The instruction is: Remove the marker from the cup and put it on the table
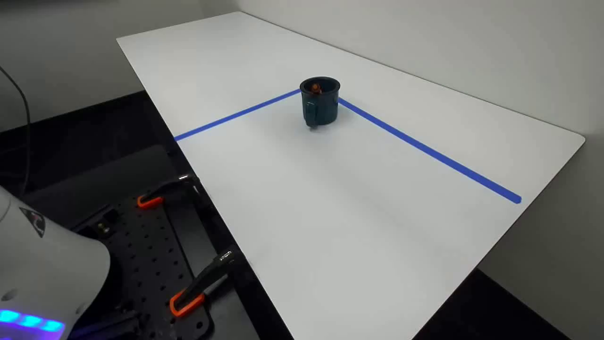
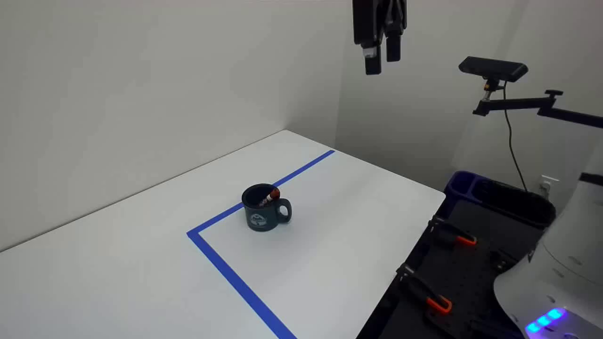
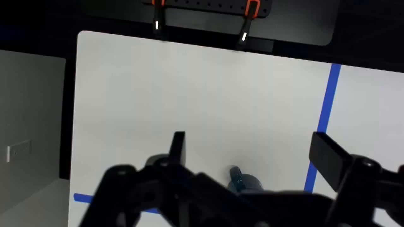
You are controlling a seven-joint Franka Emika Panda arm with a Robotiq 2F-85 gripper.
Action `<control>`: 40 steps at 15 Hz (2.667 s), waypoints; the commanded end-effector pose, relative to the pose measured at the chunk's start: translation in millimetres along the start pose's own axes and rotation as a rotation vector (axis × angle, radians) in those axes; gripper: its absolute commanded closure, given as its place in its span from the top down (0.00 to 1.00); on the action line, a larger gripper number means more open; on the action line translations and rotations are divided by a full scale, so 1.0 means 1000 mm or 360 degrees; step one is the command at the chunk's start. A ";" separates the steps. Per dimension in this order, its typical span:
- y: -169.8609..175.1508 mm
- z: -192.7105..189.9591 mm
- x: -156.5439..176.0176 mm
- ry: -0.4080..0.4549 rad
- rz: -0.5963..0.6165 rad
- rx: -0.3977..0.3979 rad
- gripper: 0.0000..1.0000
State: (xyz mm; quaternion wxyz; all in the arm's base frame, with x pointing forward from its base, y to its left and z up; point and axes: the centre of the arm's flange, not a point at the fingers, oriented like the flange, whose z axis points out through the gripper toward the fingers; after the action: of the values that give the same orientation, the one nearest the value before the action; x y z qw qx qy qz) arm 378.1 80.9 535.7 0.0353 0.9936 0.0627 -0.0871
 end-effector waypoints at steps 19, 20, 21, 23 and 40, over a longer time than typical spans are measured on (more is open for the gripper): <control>-0.093 0.100 0.191 -0.0075 -0.0485 -0.0223 1.00; -0.094 0.110 0.202 -0.0081 -0.0521 -0.0235 1.00; -0.094 0.122 0.213 -0.0100 -0.0563 -0.0234 1.00; -0.095 0.144 0.232 -0.0146 -0.0630 -0.0221 1.00; -0.089 0.250 0.322 -0.0295 -0.0779 -0.0129 1.00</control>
State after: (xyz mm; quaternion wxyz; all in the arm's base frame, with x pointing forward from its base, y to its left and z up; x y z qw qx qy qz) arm 617.2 186.2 231.5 0.0539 0.9375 0.2889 -0.1864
